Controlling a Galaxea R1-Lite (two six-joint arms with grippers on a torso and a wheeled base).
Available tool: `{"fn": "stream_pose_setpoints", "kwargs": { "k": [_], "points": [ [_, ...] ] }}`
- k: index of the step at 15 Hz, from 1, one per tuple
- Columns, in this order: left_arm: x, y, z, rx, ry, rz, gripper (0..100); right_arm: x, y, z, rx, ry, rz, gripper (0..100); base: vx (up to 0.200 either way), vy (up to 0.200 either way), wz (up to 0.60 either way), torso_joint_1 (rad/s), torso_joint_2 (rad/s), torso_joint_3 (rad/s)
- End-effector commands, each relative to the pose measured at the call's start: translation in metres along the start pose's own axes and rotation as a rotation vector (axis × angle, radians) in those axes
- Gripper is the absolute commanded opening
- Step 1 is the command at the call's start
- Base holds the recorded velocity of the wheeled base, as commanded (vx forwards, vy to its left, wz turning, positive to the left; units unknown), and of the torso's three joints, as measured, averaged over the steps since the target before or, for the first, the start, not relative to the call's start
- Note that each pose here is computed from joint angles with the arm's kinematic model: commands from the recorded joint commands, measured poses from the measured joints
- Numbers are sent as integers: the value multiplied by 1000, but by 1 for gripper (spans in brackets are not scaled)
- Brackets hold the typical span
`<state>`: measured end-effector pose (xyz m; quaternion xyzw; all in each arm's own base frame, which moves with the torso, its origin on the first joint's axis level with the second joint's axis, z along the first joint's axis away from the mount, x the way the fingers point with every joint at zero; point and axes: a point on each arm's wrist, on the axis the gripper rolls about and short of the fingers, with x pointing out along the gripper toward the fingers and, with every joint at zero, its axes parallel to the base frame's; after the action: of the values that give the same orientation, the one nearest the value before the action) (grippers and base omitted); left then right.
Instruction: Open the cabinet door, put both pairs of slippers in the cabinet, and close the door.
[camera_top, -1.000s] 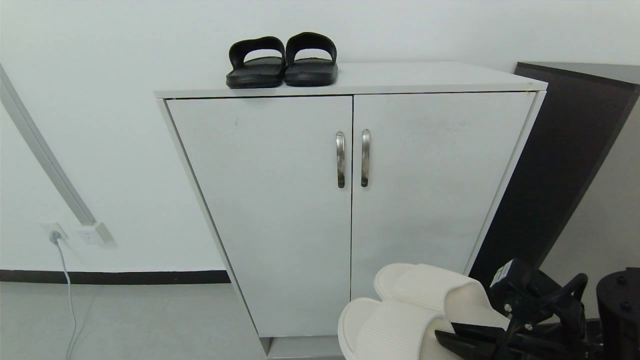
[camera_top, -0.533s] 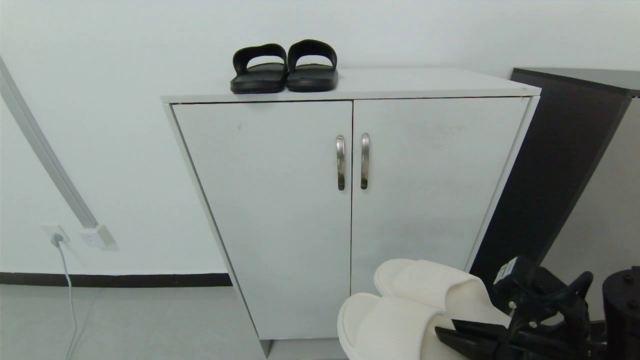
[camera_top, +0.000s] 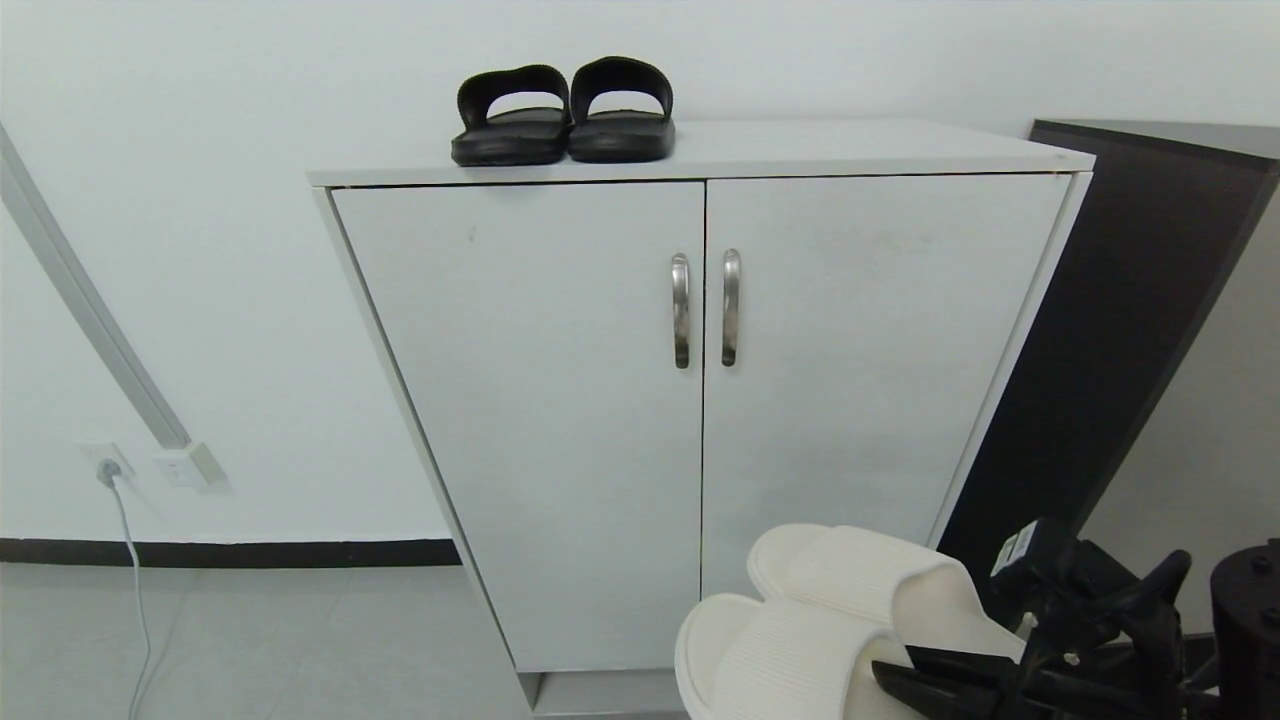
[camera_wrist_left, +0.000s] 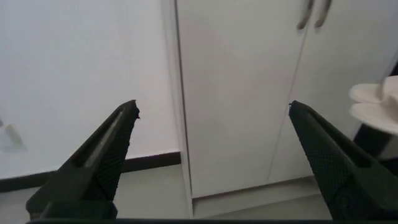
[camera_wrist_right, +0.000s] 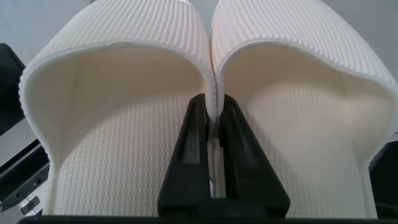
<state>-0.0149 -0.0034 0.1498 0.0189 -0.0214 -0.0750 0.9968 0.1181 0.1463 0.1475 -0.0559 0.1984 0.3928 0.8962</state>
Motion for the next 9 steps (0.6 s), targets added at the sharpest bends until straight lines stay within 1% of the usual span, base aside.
{"fn": "stream_pose_setpoints", "kwargs": {
  "k": [1,2,3,4,5,6,8,9],
  "points": [
    [60,8,47,-24,125,-128,100,0,0,0,1,-2,3,0,0,0,0,0,0,0],
    [84,7,55,-23,135,-229,100,0,0,-1,1,-13,4,0,0,0,0,0,0,0],
    [99,4,58,-21,136,-289,100,0,0,-1,0,-20,4,0,0,0,0,0,0,0],
    [106,2,60,-20,133,-319,100,0,0,0,0,-26,5,0,0,0,0,0,0,0],
    [128,-10,63,-13,140,-421,100,0,0,0,1,-28,5,0,0,0,0,0,0,0],
    [138,-16,64,-6,149,-445,100,0,1,-1,-1,-25,8,0,0,0,0,0,0,0],
    [170,-42,66,6,155,-504,100,0,1,-1,-1,-25,8,0,0,0,0,0,0,0],
    [182,-54,68,6,134,-538,100,0,1,-2,-2,-23,9,0,0,0,0,0,0,0]
  ]
}}
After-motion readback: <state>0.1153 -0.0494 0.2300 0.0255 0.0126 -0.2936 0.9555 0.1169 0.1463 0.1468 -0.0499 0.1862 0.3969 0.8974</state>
